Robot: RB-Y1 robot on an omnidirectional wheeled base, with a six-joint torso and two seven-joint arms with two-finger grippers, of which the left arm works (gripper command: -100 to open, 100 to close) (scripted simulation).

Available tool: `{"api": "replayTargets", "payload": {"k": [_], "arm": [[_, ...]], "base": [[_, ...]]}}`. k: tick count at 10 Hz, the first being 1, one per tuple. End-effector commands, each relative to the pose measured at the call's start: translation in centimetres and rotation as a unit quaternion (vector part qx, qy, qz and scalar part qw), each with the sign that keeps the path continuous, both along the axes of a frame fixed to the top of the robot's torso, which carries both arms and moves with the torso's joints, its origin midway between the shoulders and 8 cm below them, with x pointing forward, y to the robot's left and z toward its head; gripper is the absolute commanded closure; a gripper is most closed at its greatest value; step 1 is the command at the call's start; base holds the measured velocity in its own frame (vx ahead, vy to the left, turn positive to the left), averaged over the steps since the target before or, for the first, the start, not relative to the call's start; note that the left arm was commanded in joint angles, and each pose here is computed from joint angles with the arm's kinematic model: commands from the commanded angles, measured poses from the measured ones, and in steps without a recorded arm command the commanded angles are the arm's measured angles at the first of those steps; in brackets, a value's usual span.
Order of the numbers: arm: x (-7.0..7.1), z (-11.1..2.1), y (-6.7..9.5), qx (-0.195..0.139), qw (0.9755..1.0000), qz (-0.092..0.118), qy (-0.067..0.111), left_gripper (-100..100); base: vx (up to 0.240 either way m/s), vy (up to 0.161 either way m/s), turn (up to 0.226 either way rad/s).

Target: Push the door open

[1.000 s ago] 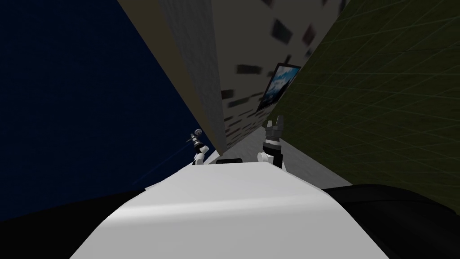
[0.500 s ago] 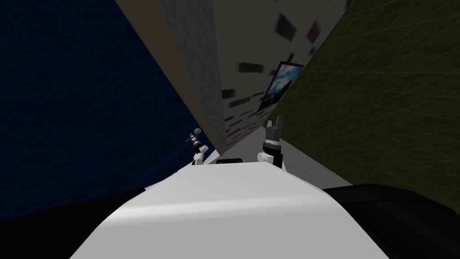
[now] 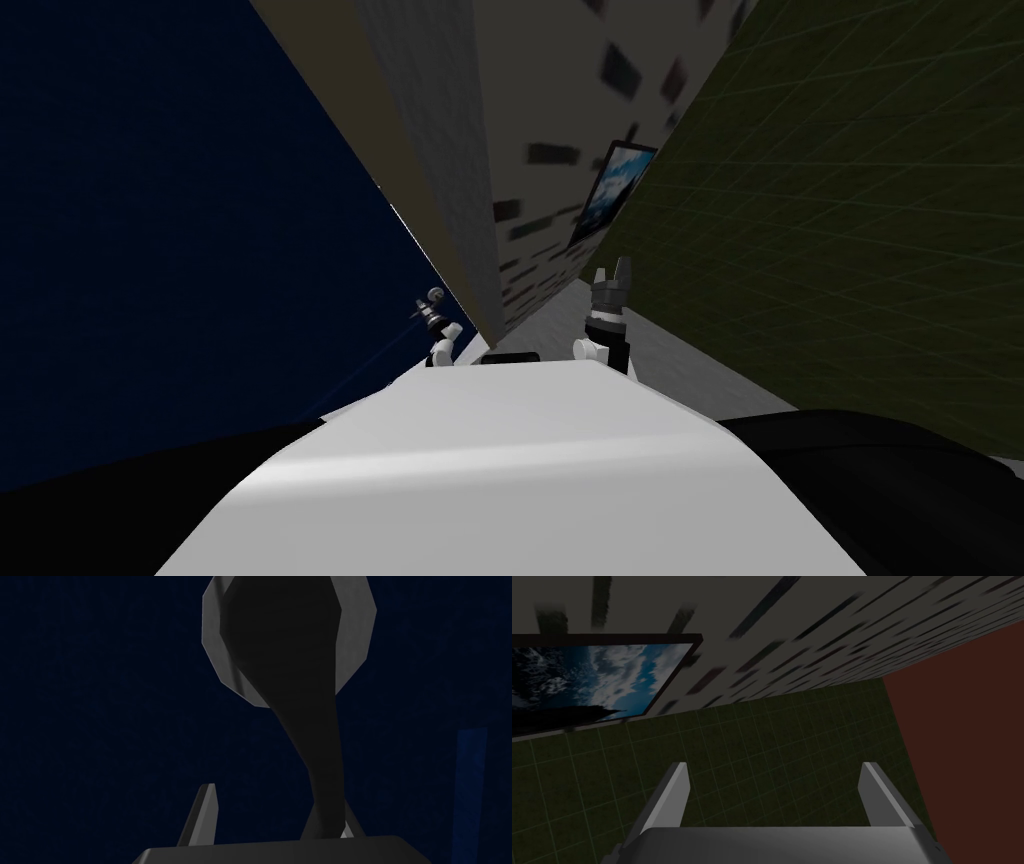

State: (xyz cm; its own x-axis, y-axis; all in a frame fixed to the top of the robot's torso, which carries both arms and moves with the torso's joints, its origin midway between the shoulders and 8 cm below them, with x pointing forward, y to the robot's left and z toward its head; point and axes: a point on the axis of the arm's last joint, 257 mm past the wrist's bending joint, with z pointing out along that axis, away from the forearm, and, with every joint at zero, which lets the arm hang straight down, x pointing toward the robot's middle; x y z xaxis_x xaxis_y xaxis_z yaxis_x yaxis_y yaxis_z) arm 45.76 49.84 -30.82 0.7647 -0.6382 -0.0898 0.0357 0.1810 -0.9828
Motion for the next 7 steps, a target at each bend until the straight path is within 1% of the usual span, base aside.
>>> {"api": "replayTargets", "payload": {"k": [1,2,3,4,5,6,7], "arm": [[-1.2,1.7,2.4,0.015,0.9992,0.034,-0.017,100],[-1.9,1.6,3.0,0.013,0.9983,0.054,-0.018,100],[-1.9,1.6,3.0,0.013,0.9983,0.054,-0.018,100],[-2.7,1.5,3.6,0.011,0.9971,0.073,-0.018,100],[-3.5,1.4,4.1,0.008,0.9955,0.092,-0.018,100],[-3.5,1.4,4.1,0.008,0.9955,0.092,-0.018,100],[-4.4,1.2,4.6,0.005,0.9936,0.111,-0.018,100]], "base": [[0.024,0.080,-0.132],[0.028,0.111,-0.197],[0.014,0.076,-0.095],[0.017,0.064,-0.124],[0.029,0.095,-0.195],[0.025,0.079,-0.084],[0.021,0.077,-0.147]]}}
